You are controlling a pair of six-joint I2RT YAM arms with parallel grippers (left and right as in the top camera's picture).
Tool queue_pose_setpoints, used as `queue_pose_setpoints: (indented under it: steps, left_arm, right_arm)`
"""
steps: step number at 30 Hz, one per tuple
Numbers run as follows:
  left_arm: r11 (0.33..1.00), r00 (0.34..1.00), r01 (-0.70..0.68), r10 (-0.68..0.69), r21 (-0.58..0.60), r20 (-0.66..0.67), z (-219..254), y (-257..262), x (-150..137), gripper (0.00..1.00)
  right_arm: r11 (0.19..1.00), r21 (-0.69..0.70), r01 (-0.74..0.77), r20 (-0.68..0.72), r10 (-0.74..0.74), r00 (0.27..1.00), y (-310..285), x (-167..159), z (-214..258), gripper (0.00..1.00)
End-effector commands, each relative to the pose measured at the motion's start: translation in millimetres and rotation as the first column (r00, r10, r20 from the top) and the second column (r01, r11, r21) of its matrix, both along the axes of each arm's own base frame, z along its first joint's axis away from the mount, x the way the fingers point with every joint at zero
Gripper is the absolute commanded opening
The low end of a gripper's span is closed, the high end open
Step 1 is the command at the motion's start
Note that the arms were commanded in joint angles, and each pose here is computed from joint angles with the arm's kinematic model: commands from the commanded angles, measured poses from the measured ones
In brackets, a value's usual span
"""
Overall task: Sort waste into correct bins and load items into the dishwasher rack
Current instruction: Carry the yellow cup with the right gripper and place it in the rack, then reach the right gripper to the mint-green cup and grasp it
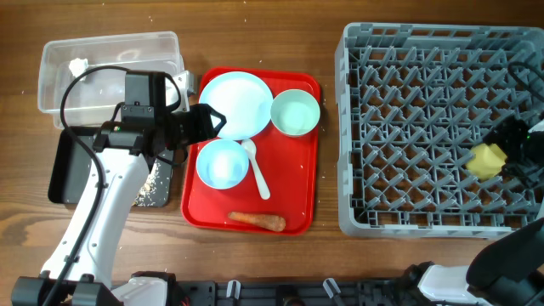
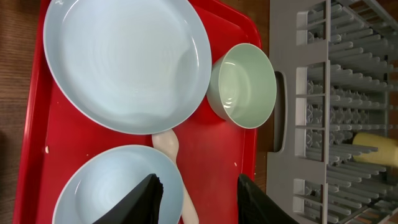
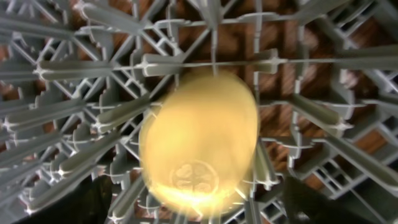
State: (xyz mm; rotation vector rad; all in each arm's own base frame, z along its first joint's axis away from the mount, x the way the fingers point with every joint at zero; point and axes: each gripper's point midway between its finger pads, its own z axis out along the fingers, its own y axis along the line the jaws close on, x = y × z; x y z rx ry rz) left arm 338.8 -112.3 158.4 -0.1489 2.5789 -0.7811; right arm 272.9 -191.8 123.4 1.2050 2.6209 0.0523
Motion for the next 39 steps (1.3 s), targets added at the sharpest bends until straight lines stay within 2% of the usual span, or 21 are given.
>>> queue_pose_setpoints:
  steps: [1, 5, 8, 10, 13, 15, 18, 19, 20, 23, 26, 30, 33, 36, 39]
  left_arm:
    - [1.000, 1.000, 0.008, -0.008, 0.014, 0.020, 4, 3, -1, 0.42]
    - [1.000, 1.000, 0.005, -0.005, 0.018, 0.017, 3, 3, -1, 0.43]
    - [0.999, 1.000, -0.009, 0.009, 0.040, 0.009, 0, 7, -1, 0.46]
    - [0.996, 0.999, -0.036, 0.037, 0.086, -0.007, -6, 16, -3, 0.48]
    - [0.984, 0.996, -0.074, 0.081, 0.164, -0.038, -15, 30, -8, 0.49]
    - [0.963, 0.989, -0.108, 0.129, 0.247, -0.070, -24, 45, -14, 0.47]
    - [0.898, 0.949, -0.231, 0.292, 0.376, -0.116, -34, 76, -27, 0.47]
    - [0.864, 0.926, -0.273, 0.355, 0.424, -0.126, -37, 87, -33, 0.49]
    - [0.857, 0.922, -0.274, 0.362, 0.436, -0.133, -38, 89, -35, 0.49]
    - [0.857, 0.921, -0.270, 0.362, 0.439, -0.141, -39, 90, -37, 0.50]
    - [0.857, 0.921, -0.270, 0.362, 0.438, -0.140, -39, 89, -37, 0.51]
    - [0.857, 0.922, -0.270, 0.362, 0.438, -0.140, -39, 89, -37, 0.52]
    - [0.858, 0.922, -0.270, 0.362, 0.437, -0.141, -39, 89, -37, 0.52]
    - [0.859, 0.922, -0.269, 0.361, 0.435, -0.142, -39, 89, -37, 0.52]
    - [0.860, 0.922, -0.269, 0.360, 0.435, -0.143, -39, 89, -37, 0.52]
  right_arm:
    - [0.998, 0.057, -0.036, 0.099, 0.030, 0.995, 12, 15, 15, 0.97]
    - [0.993, 0.061, -0.097, 0.239, 0.080, 0.968, 28, 26, 49, 0.95]
    - [0.956, 0.023, -0.293, 0.490, 0.245, 0.837, 73, 53, 107, 0.88]
    - [0.898, -0.049, -0.438, 0.593, 0.379, 0.710, 120, 71, 140, 0.88]
    - [0.805, -0.118, -0.581, 0.631, 0.513, 0.582, 177, 90, 154, 0.88]
    - [0.712, -0.171, -0.681, 0.626, 0.612, 0.482, 232, 105, 153, 0.88]
    - [0.622, -0.241, -0.745, 0.551, 0.720, 0.422, 290, 121, 130, 0.88]
    - [0.601, -0.269, -0.752, 0.508, 0.752, 0.420, 305, 127, 117, 0.88]
    - [0.585, -0.299, -0.754, 0.464, 0.780, 0.421, 316, 133, 103, 0.89]
    - [0.527, -0.336, -0.781, 0.383, 0.834, 0.398, 341, 143, 73, 0.89]
    - [0.489, -0.306, -0.816, 0.319, 0.861, 0.396, 365, 152, 25, 0.89]
    - [0.484, -0.233, -0.843, 0.276, 0.865, 0.420, 382, 157, -26, 0.88]
    - [0.499, -0.189, -0.846, 0.240, 0.859, 0.453, 383, 156, -54, 0.82]
    - [0.514, -0.151, -0.844, 0.204, 0.852, 0.482, 381, 154, -78, 0.81]
    - [0.524, -0.099, -0.846, 0.176, 0.846, 0.504, 382, 147, -97, 0.64]
